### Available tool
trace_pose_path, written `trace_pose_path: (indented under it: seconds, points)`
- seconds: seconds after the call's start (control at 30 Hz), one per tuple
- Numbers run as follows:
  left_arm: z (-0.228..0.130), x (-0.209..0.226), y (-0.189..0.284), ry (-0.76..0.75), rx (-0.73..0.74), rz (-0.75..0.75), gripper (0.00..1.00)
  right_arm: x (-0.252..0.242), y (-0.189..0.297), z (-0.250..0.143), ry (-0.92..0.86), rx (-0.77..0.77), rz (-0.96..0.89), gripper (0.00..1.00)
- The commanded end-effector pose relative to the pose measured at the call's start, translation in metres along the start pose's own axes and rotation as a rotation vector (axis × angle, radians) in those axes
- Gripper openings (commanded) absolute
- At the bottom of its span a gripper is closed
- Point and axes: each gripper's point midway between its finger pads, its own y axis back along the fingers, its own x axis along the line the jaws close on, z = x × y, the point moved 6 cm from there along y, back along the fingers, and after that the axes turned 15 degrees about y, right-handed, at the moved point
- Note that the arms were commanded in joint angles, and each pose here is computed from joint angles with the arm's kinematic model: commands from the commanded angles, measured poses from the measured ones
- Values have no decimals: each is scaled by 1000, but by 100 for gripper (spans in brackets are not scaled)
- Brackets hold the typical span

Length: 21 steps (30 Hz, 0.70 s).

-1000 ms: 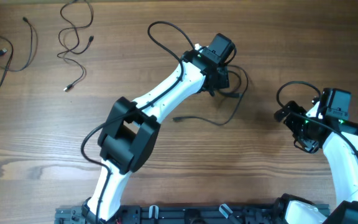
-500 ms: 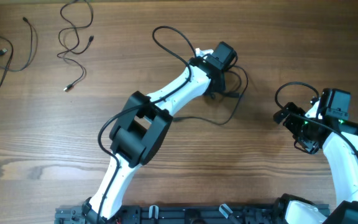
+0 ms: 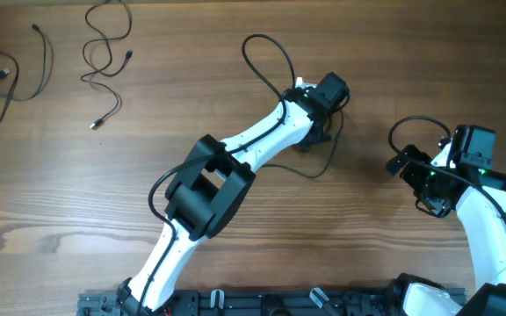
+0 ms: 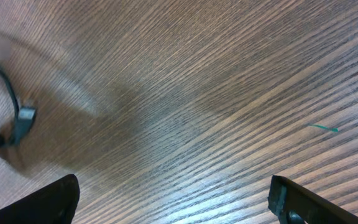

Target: Untangle cables

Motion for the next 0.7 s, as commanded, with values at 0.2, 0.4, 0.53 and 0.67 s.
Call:
trace_pose_path:
  seconds: [0.2, 0.4, 0.53, 0.67]
  points:
    - [-8, 72, -46, 101, 197, 207, 4, 2, 5, 3, 24, -12, 9, 100]
    - [18, 112, -22, 188, 222, 244, 4, 2, 5, 2, 46, -10, 9, 100]
    - [19, 124, 6, 223, 310, 195, 4, 2, 5, 3, 46, -12, 9, 100]
    - [3, 122, 25, 283, 452, 145, 4, 2, 5, 3, 46, -13, 9, 100]
